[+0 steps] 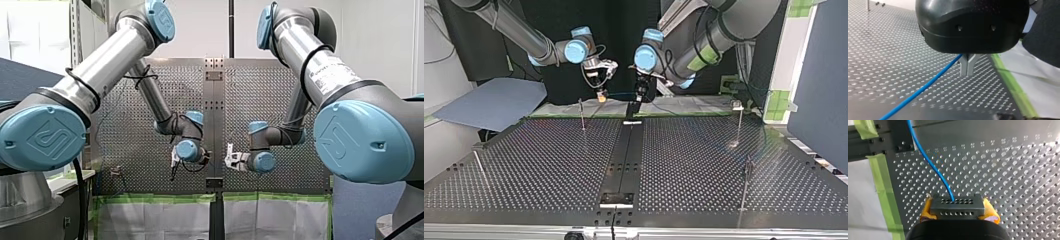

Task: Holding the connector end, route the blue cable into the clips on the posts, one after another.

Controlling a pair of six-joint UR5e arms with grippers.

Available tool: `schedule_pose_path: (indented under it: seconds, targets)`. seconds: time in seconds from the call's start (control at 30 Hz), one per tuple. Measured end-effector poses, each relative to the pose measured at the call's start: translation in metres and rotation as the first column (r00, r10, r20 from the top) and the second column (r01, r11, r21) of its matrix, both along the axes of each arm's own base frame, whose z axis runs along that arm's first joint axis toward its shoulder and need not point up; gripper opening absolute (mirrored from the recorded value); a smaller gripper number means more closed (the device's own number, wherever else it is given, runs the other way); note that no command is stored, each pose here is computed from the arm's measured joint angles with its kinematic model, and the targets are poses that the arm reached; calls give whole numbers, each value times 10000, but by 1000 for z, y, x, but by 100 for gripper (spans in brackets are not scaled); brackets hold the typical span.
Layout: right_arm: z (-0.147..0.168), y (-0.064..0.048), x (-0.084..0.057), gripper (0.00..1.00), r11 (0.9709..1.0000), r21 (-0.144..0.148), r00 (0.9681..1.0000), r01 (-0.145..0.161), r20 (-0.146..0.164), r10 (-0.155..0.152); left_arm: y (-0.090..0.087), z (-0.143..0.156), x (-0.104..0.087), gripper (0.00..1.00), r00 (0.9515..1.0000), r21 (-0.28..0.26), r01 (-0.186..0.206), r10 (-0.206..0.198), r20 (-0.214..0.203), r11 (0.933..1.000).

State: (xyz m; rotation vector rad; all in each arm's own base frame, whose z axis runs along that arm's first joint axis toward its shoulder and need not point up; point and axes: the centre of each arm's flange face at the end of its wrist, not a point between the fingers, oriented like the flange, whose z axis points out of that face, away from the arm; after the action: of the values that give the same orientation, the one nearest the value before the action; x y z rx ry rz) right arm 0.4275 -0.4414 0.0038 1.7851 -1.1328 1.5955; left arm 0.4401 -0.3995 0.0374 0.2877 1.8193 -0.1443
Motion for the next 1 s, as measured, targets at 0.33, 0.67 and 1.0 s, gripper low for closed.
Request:
schedule_pose_path:
  seconds: [0.33, 0.67, 1.0]
  targets:
    - [-48, 13, -21, 0, 9987, 448, 9993, 247, -300, -234, -16, -35, -18, 0, 9998, -83, 211, -211, 18, 9997]
    - [-92, 21, -48, 0, 9927, 789, 9943, 911, -632, -862, -28, -63, -34, 0, 9996, -172, 218, -215, 164, 9996]
    - [-94, 5, -69, 0, 9875, 770, 9888, 1378, -686, -1327, -38, -63, -42, 0, 9988, -344, 384, -373, 305, 9987]
